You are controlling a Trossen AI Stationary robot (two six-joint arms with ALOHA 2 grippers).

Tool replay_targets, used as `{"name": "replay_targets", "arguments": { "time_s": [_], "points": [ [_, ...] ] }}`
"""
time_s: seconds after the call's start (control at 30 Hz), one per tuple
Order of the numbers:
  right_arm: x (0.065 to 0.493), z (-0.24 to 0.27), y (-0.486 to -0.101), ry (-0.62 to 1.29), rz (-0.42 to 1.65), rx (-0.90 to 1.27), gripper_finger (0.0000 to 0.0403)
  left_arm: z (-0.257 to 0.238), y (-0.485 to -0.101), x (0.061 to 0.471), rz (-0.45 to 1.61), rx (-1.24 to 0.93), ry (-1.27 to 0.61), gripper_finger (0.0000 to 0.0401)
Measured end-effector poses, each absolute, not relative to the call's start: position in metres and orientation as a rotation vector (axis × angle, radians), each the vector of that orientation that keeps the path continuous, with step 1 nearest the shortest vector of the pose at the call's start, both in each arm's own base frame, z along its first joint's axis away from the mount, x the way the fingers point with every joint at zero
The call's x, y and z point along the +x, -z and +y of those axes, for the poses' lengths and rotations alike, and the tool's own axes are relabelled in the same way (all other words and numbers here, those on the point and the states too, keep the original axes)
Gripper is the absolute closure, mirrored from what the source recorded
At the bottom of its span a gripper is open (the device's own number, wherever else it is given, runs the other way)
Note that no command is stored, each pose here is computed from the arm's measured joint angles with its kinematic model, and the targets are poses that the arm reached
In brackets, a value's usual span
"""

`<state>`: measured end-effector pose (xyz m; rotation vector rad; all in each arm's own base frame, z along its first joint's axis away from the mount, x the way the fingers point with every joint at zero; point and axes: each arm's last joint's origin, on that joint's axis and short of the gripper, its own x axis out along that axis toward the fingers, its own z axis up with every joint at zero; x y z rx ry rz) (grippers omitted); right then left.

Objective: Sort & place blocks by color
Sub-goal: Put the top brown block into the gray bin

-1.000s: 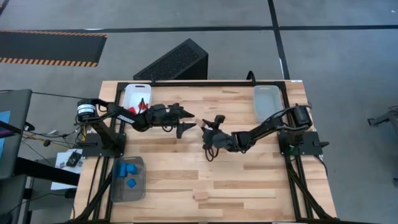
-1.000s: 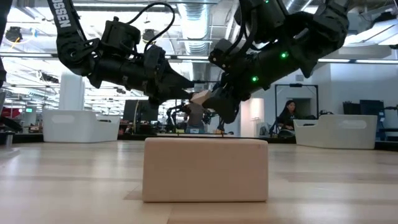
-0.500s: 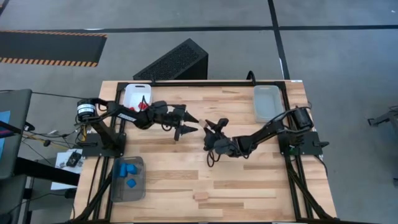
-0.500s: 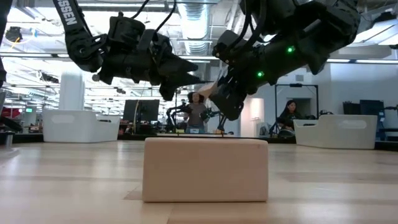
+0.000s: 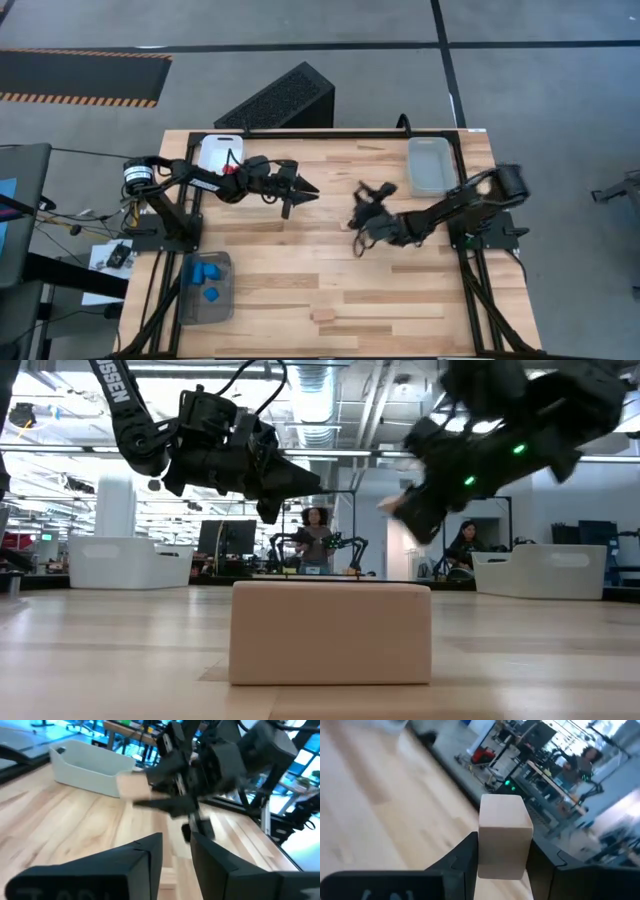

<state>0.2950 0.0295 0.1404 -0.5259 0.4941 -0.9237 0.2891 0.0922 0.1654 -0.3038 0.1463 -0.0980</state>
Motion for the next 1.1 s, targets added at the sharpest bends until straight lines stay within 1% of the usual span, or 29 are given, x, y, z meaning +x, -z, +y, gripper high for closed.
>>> {"name": "replay_targets", "arguments": {
  "time_s": [0.23, 0.33, 0.43, 0.53, 0.67, 0.8, 0.93, 1.0, 1.1],
  "points": [
    [0.232, 0.004, -0.192, 1.02, 0.343, -0.31, 0.0264, 0.104, -0.167, 0.285, 0.134, -0.276, 0.053, 0.0324],
    [0.207, -0.009, -0.211, 1.074, 0.337, -0.214, 0.0264, 0.104, -0.167, 0.285, 0.139, -0.244, 0.03, 0.0324],
    [0.179, -0.027, -0.218, 1.149, 0.356, -0.066, 0.0265, 0.104, -0.166, 0.284, 0.142, -0.225, 0.026, 0.0324],
    [0.155, -0.047, -0.219, 1.214, 0.372, 0.139, 0.0265, 0.104, -0.166, 0.284, 0.143, -0.221, 0.026, 0.0319],
    [0.135, -0.069, -0.211, 1.285, 0.47, 0.321, 0.0266, 0.104, -0.166, 0.285, 0.142, -0.203, 0.024, 0.0299],
    [0.126, -0.089, -0.2, 1.359, 0.57, 0.435, 0.0266, 0.105, -0.166, 0.285, 0.142, -0.201, 0.005, 0.0265],
    [0.126, -0.106, -0.187, 1.377, 0.672, 0.51, 0.0266, 0.104, -0.169, 0.283, 0.15, -0.197, 0.005, 0.0233],
    [0.127, -0.114, -0.179, 1.388, 0.723, 0.54, 0.0266, 0.103, -0.174, 0.28, 0.162, -0.166, 0.0, 0.0222],
    [0.125, -0.124, -0.166, 1.394, 0.821, 0.58, 0.0266, 0.102, -0.186, 0.273, 0.183, -0.117, -0.057, 0.0214]
  ]
}}
